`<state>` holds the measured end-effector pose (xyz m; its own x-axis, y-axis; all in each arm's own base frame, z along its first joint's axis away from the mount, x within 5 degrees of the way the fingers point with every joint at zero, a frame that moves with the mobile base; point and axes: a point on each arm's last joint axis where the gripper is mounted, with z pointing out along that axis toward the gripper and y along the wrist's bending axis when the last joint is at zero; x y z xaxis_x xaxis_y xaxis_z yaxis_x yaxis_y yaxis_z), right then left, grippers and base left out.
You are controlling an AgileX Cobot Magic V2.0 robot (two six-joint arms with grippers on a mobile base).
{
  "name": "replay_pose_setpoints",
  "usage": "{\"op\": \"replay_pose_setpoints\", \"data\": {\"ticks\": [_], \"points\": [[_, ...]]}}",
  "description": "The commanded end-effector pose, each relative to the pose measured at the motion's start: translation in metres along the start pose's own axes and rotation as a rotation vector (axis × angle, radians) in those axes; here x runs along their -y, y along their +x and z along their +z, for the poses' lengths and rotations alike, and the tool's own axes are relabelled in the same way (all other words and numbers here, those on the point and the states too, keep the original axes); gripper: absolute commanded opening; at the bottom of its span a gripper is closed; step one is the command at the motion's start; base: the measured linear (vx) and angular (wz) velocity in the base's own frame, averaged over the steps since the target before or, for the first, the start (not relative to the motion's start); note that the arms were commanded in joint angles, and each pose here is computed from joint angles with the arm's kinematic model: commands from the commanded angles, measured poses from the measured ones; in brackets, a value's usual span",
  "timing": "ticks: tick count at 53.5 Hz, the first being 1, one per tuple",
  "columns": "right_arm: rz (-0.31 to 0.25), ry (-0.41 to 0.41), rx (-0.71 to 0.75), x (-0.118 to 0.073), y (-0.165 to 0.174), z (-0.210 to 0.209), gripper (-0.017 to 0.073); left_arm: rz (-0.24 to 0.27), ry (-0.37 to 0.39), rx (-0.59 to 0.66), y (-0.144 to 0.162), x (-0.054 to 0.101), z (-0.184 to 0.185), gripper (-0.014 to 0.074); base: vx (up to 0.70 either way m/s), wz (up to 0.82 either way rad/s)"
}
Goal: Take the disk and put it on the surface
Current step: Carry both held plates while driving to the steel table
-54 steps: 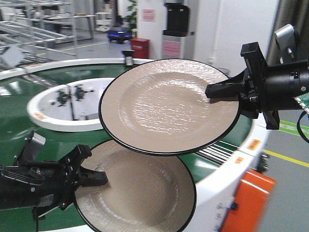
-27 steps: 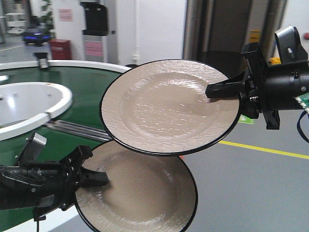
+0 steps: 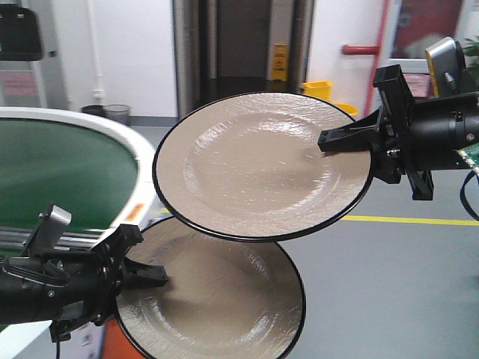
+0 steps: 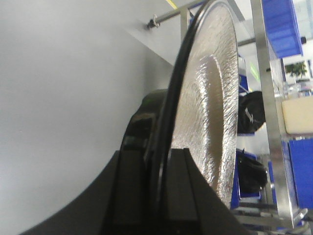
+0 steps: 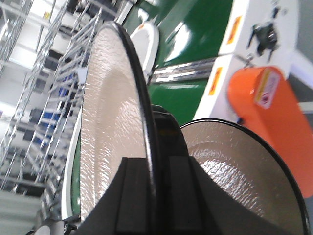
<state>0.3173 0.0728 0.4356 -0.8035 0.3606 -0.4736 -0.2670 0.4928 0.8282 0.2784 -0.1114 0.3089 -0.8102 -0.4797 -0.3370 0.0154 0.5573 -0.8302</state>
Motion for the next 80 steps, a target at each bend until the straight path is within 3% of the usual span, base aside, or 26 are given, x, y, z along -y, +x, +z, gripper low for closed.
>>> {"op": "replay_pose_setpoints", "data": {"ticks": [1, 47, 80], "points": [[-0.002, -0.131, 0.110, -0.0335, -0.0058, -0.0176, -0.0008, -0.049, 0.098, 0.050, -0.0053, 0.0229, -0.0125, 0.0001, 0.16, -0.54], [-0.003, -0.131, 0.107, -0.0335, -0.0055, -0.0176, -0.0008, -0.049, 0.098, 0.051, -0.0054, 0.0228, -0.0125, 0.0001, 0.23, -0.48], [-0.003, -0.131, 0.107, -0.0335, -0.0055, -0.0176, -0.0008, -0.049, 0.098, 0.051, -0.0054, 0.0228, -0.0125, 0.0001, 0.31, -0.06]]}}
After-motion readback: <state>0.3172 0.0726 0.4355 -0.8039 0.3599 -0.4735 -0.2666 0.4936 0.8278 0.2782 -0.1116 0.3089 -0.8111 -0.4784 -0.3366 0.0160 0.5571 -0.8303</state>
